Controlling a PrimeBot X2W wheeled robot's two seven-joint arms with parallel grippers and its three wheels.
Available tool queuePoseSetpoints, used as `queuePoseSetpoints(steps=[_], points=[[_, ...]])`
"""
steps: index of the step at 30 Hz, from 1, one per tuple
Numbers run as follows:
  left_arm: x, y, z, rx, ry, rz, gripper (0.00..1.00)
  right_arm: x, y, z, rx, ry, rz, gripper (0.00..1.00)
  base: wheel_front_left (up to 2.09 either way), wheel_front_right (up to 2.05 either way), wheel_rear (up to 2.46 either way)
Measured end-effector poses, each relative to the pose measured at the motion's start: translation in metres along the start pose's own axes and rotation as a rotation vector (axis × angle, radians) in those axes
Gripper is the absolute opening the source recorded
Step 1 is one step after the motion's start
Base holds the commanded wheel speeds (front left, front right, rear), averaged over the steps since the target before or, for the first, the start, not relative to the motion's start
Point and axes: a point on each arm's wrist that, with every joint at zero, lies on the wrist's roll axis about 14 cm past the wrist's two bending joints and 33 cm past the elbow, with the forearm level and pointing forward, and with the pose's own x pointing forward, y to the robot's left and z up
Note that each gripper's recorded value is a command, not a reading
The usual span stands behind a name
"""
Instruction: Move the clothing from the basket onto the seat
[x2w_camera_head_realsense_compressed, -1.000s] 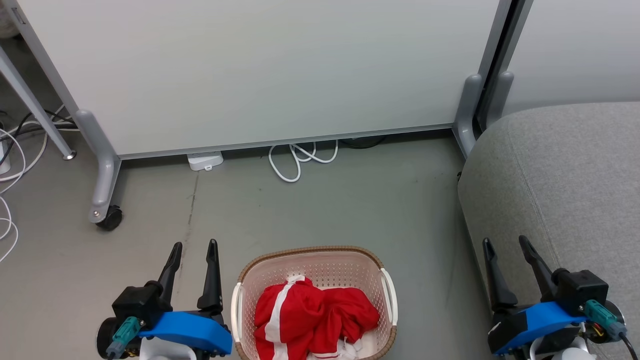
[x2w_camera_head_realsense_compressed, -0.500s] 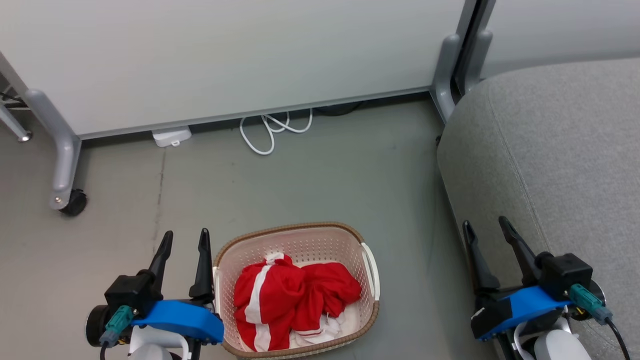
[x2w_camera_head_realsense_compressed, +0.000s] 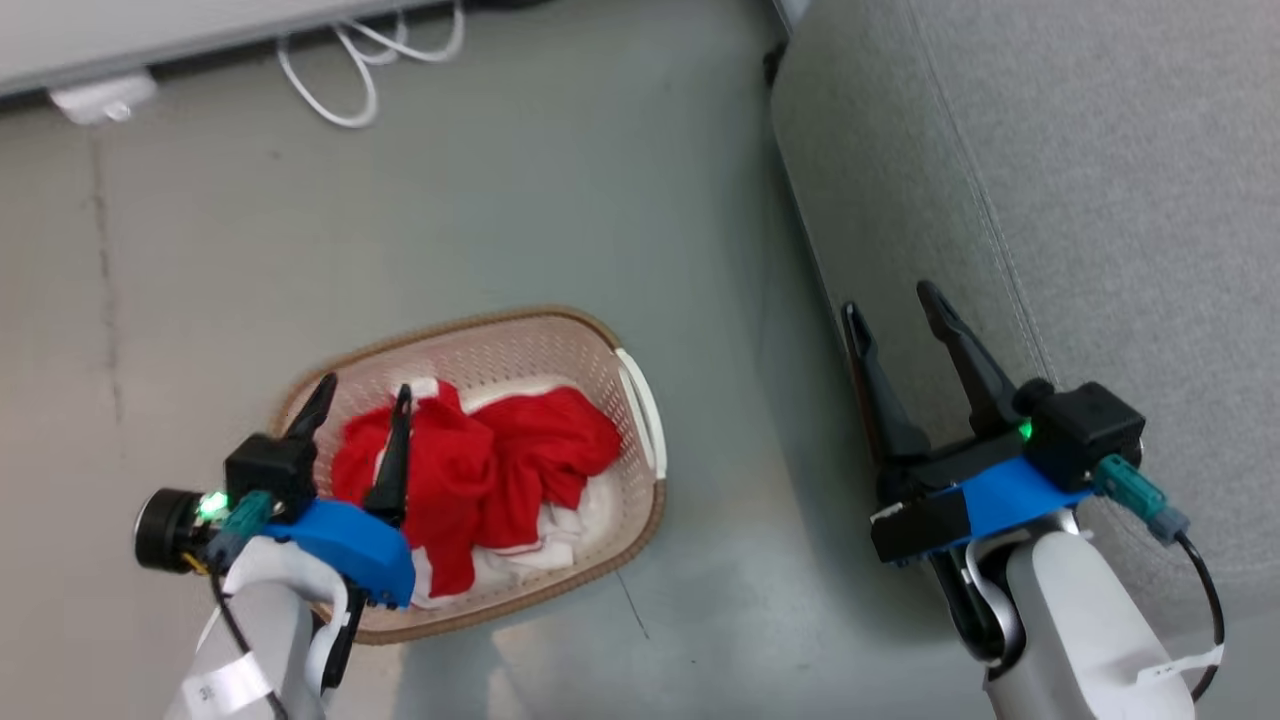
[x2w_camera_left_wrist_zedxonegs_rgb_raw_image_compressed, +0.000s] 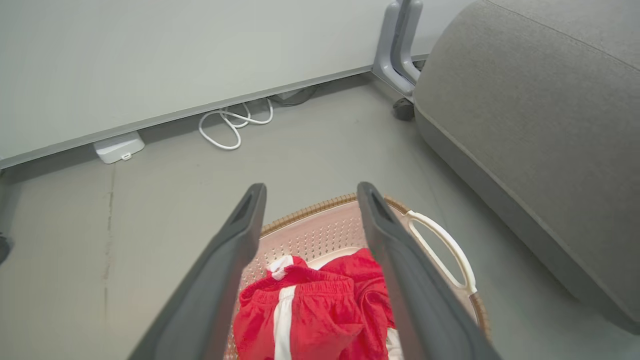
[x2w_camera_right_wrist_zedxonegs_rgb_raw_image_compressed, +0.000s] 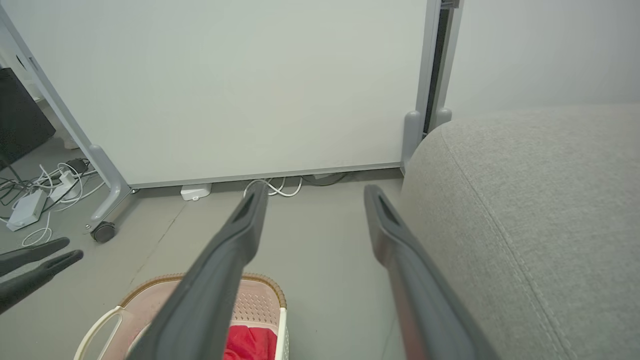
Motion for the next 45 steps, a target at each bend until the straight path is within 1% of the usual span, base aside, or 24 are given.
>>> queuePoseSetpoints(steps=[4, 9, 10, 13, 14, 18, 21, 28, 32, 38, 45], points=[[0.024, -0.018, -0.035, 0.031, 0.119, -0.103, 1.0, 0.01, -0.009, -0.015, -0.004, 0.029, -0.015, 1.0, 0.0, 0.0, 0.0], [0.051, -0.021, -0.069, 0.045, 0.209, -0.167, 1.0, 0.017, -0.018, -0.038, 0.002, 0.083, -0.028, 1.0, 0.0, 0.0, 0.0], [0.057, -0.023, -0.086, 0.052, 0.255, -0.19, 1.0, 0.018, -0.021, -0.048, 0.007, 0.105, -0.035, 1.0, 0.0, 0.0, 0.0], [0.065, -0.019, -0.112, 0.062, 0.324, -0.208, 1.0, 0.021, -0.029, -0.057, 0.007, 0.123, -0.051, 1.0, 0.0, 0.0, 0.0], [0.065, -0.019, -0.112, 0.062, 0.324, -0.208, 1.0, 0.021, -0.029, -0.057, 0.007, 0.123, -0.051, 1.0, 0.0, 0.0, 0.0], [0.08, -0.012, -0.143, 0.08, 0.396, -0.224, 1.0, 0.023, -0.039, -0.072, 0.011, 0.152, -0.076, 1.0, 0.0, 0.0, 0.0], [0.081, -0.011, -0.164, 0.08, 0.453, -0.234, 1.0, 0.024, -0.042, -0.081, 0.018, 0.169, -0.084, 1.0, 0.0, 0.0, 0.0], [0.085, -0.009, -0.194, 0.106, 0.543, -0.262, 1.0, 0.025, -0.044, -0.096, 0.046, 0.198, -0.092, 1.0, 0.0, 0.0, 0.0], [0.079, -0.014, -0.208, 0.127, 0.599, -0.299, 1.0, 0.026, -0.046, -0.098, 0.053, 0.203, -0.096, 1.0, 0.0, 0.0, 0.0], [0.064, -0.031, -0.223, 0.182, 0.697, -0.397, 1.0, 0.026, -0.047, -0.098, 0.063, 0.203, -0.101, 1.0, 0.0, 0.0, 0.0], [0.045, -0.029, -0.236, 0.244, 0.806, -0.459, 1.0, 0.027, -0.046, -0.099, 0.071, 0.201, -0.1, 1.0, 0.0, 0.0, 0.0]])
